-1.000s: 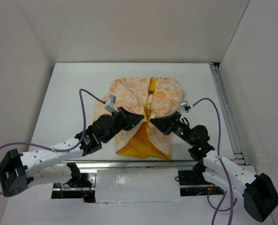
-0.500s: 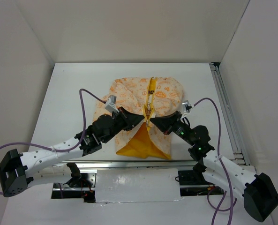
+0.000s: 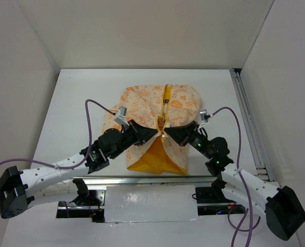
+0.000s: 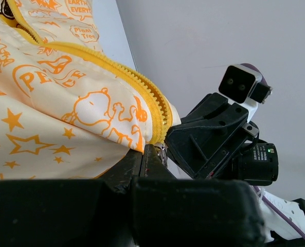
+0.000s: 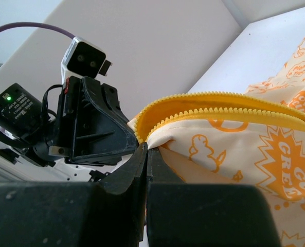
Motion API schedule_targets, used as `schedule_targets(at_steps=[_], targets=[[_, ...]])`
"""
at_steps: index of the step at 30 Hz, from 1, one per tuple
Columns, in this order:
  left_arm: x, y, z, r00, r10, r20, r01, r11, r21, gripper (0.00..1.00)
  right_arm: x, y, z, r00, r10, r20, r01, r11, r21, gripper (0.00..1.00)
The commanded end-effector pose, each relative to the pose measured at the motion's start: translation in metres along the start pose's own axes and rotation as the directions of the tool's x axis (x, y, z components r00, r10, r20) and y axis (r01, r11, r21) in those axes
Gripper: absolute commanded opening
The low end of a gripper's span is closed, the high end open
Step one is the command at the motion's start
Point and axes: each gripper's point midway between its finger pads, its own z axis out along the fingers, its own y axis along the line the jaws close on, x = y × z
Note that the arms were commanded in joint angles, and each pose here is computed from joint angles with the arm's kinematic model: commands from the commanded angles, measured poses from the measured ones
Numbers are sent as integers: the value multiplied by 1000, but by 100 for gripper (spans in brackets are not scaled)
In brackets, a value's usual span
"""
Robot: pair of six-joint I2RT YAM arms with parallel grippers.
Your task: Zip up the jacket
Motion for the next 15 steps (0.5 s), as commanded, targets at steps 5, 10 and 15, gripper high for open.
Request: schedule_targets(at_steps=[5,10,15], targets=[[2,-22,3,999,5,-35,-3,999,52,0,-25,26,17,995,-35,88,39,998,-41,0],[0,-15,4,999,-38,-30,37,999,-7,0,-13,20,19,992,-76,97,73,997,34,0],[-6,-8,5,998,-69,1,69,995,-71,0,0,21,21,985,-149,92,141,986,86,0]])
